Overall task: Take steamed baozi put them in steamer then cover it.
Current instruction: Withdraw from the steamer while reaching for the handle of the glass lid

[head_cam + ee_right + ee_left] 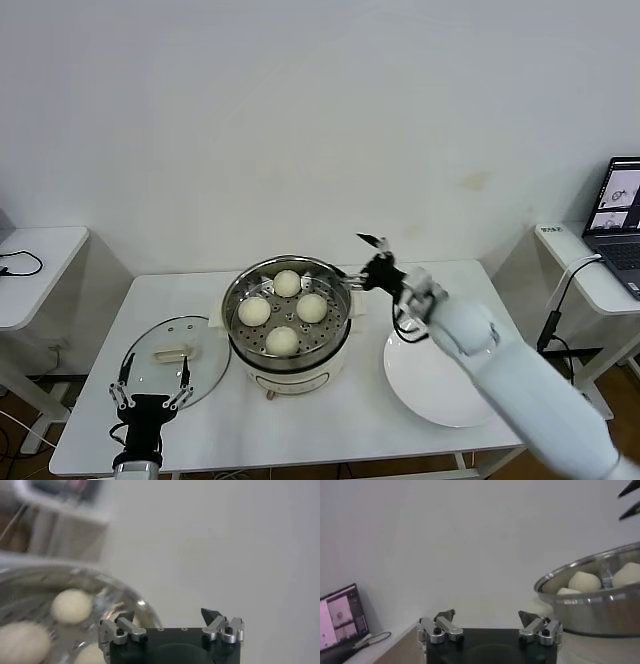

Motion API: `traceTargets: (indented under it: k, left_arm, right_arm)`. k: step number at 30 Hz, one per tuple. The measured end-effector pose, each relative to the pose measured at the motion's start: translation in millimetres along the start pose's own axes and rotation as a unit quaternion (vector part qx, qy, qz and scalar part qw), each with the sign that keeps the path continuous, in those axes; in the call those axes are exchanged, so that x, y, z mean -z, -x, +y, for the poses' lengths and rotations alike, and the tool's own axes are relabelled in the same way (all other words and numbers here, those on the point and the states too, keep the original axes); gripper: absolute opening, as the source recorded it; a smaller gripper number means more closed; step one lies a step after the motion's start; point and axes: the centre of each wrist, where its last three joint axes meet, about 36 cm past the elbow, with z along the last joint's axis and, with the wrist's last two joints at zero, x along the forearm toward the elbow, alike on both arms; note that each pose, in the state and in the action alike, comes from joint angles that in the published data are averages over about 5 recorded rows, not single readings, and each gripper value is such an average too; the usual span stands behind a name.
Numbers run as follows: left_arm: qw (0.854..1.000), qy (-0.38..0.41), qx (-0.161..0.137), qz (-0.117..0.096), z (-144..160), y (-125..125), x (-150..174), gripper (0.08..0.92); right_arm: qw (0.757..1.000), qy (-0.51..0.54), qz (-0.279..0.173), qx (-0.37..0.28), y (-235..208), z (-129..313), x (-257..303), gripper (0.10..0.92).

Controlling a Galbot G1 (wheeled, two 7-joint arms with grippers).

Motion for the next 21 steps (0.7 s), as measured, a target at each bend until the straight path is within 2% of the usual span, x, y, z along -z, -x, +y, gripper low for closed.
traceTargets:
  k: [7, 11, 15, 21]
  left_arm:
    - [0.997, 0.077, 0.000, -0.003, 9.7, 7.4, -17.5, 0.823]
    - [0.986, 0.165, -0.011, -0.009, 24.4, 12.7, -31.2, 0.823]
    - [0.964, 0.263, -0.028, -0.016, 41.5, 18.0, -44.9, 0.823]
    - [0.915, 0.398, -0.058, -0.032, 61.8, 30.0, -65.6, 0.823]
  right_arm:
    - [0.991, 0.082, -0.027, -0.105, -74.7, -0.3, -49.0, 0.823]
    - [0.981, 0.110, -0.021, -0.155, -119.2, 6.1, -67.7, 0.823]
    - [0.972, 0.128, -0.011, -0.195, -157.7, 16.2, -80.3, 0.823]
    - [0.961, 0.143, 0.006, -0.235, -200.3, 34.0, -87.9, 0.823]
